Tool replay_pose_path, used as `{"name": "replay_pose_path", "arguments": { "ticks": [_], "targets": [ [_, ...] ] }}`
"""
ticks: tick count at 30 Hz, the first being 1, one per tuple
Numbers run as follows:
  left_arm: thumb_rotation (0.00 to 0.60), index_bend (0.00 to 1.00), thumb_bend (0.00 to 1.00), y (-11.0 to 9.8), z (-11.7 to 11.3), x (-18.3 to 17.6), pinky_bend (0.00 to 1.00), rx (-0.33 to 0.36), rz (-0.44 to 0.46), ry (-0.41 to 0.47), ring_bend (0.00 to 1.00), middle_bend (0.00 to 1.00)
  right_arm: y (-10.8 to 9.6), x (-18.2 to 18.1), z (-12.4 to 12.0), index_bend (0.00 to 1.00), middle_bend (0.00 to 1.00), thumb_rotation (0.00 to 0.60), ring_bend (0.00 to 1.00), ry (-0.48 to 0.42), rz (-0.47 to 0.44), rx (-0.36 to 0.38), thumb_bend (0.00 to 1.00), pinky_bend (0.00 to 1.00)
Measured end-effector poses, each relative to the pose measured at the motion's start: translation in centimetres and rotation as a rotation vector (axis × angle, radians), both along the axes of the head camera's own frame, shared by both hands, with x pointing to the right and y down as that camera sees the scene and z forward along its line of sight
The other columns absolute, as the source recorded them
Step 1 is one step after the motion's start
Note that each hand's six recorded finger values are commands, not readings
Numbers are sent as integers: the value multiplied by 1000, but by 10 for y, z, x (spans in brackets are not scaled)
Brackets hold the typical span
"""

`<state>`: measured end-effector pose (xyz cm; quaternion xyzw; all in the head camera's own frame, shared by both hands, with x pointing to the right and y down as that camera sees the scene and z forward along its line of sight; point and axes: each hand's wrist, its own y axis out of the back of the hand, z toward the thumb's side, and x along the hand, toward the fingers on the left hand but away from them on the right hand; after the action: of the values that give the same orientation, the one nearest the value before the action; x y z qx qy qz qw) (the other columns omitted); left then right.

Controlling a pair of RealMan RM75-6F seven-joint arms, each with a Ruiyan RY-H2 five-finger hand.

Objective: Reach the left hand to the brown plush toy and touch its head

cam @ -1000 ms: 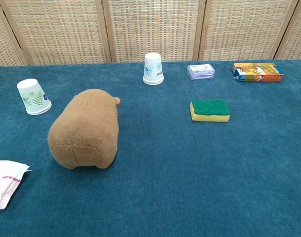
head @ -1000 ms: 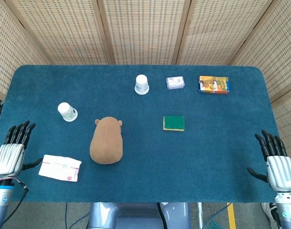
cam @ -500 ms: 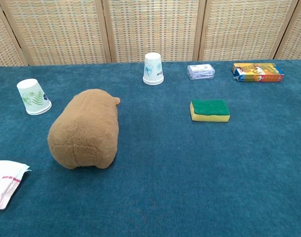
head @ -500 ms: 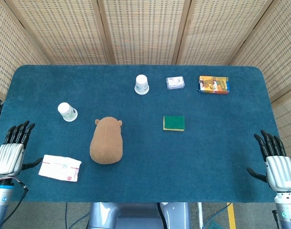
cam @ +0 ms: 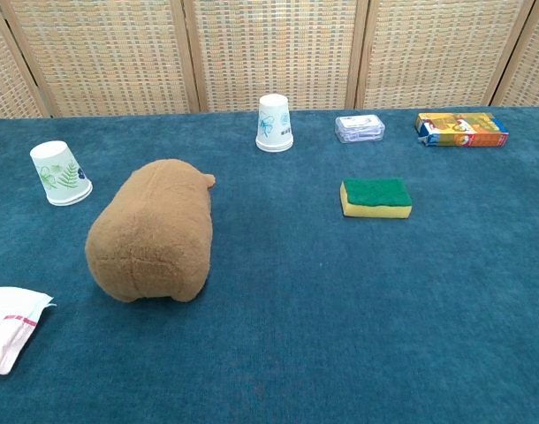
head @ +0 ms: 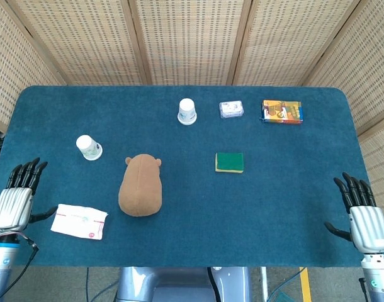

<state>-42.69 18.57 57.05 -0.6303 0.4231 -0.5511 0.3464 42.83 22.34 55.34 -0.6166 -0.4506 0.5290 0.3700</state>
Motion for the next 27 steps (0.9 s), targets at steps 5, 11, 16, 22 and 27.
{"name": "replay_pose_path", "arguments": {
  "ticks": [5, 11, 16, 22, 27],
  "targets": [
    [600, 241, 299, -23, -4, 0, 0, 6, -20, 3, 0, 0, -1, 1, 1, 3, 0, 600, 0, 0, 4, -3, 140, 0],
    [600, 364, 299, -56, 1, 3, 0, -55, -53, 35, 0, 0, 0, 1, 6, 10, 0, 600, 0, 0, 3, -21, 141, 0],
    [600, 414, 302, -85, 13, 14, 0, -142, -66, 77, 0, 0, 1, 1, 9, 10, 0, 600, 0, 1, 2, -32, 140, 0],
    [600, 435, 348, -112, 34, 32, 0, -268, -106, 147, 0, 0, 0, 2, 13, 10, 0, 600, 0, 1, 9, -44, 140, 0],
    [600, 447, 355, -132, 52, 52, 0, -358, -133, 201, 0, 0, 0, 3, 15, 10, 0, 600, 0, -2, 13, -50, 141, 0]
  ]
}}
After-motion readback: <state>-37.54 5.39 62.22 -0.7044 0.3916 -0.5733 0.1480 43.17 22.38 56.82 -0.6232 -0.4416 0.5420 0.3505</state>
